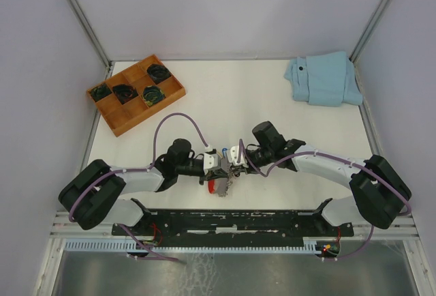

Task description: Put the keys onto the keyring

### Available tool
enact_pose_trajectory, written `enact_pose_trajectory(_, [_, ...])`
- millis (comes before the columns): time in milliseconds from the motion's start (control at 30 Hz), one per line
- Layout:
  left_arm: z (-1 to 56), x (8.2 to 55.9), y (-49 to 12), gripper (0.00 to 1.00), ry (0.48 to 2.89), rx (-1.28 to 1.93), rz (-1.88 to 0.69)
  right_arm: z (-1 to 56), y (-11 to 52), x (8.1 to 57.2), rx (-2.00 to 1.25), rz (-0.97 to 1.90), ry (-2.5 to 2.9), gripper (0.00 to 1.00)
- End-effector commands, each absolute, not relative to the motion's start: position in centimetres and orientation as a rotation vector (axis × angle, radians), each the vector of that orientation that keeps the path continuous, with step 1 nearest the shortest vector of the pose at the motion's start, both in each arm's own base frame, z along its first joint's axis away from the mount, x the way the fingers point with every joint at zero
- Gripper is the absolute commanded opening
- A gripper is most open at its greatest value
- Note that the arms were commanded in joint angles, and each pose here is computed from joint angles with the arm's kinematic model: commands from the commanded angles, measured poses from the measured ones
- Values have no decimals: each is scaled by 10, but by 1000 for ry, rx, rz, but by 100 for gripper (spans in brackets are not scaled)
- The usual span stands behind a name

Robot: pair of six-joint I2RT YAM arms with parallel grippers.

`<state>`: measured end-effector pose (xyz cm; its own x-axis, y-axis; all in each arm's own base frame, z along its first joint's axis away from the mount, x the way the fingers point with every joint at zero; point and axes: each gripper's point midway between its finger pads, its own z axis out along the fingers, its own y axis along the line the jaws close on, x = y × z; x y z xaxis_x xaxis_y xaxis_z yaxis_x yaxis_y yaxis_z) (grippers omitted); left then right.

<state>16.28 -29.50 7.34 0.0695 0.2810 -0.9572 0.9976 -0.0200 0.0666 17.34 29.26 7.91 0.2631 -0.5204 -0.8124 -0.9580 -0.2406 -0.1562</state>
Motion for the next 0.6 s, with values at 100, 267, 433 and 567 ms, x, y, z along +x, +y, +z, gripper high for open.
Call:
enact_pose_trajectory(100, [97,169,-303,3,1271,1388,-1027,96,311,175,-1814,866,1259,1])
enact_pose_trajectory(267, [100,171,-301,3,1267,1357,-1016,94,312,172,-1811,873,1271,1])
enact_pose_trajectory(433, [101,173,-301,3,1271,1344,-1007,91,309,172,-1811,847,1279,1])
enact_pose_trajectory(567, [97,174,-300,3,1285,1353,-995,97,299,187,-1758,723,1313,1])
